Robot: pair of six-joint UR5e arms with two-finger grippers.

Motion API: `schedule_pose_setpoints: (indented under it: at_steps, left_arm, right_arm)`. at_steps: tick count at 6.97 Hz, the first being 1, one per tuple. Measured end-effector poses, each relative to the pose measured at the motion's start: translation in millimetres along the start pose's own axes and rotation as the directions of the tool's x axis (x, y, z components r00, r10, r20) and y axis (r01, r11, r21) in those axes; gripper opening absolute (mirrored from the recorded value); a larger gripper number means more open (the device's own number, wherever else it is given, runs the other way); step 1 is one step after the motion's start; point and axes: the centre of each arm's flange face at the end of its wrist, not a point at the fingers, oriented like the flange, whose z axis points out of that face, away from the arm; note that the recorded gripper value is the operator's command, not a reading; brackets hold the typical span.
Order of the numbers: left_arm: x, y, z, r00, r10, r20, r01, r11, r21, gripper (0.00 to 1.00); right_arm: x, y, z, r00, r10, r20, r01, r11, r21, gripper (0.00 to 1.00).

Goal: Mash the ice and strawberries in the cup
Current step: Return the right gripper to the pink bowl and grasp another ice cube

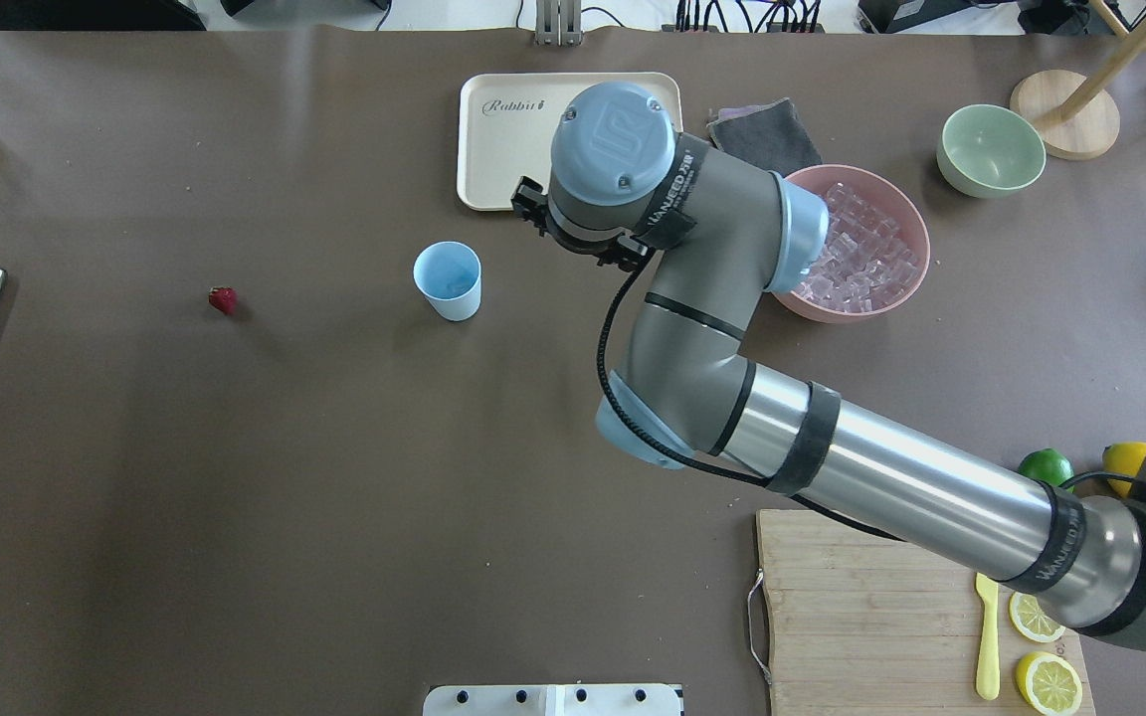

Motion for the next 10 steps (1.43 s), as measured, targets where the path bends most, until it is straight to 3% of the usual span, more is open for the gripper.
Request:
schedule_pose_setpoints:
  at_steps: [2, 4, 7, 10]
  left_arm:
    - [-0.5, 0.5, -0.3, 1.0, -0.001, 0.0, 0.001, 1.0, 0.0, 0.99]
    - [0.4, 0.0, -1.2, 1.0, 0.001, 0.0, -0.001, 1.0, 0.003, 0.99]
    - [3.1, 8.6, -6.3, 1.0, 0.002, 0.001, -0.002, 1.0, 0.007, 0.99]
    - [4.1, 9.8, -7.7, 1.0, 0.003, 0.001, -0.003, 1.0, 0.01, 0.99]
  right_arm:
    - [101.3, -55.9, -14.9, 0.994, -0.028, -0.106, 0.029, 1.0, 0.009, 0.65]
    - [159.8, -88.1, -11.1, 0.983, -0.025, -0.184, 0.031, 0.999, 0.028, 0.62]
    - [182.7, -89.2, 29.2, 0.96, -0.023, -0.279, 0.041, 0.997, 0.059, 0.6]
    - [182.6, -76.5, 42.2, 0.954, -0.037, -0.298, 0.056, 0.997, 0.055, 0.59]
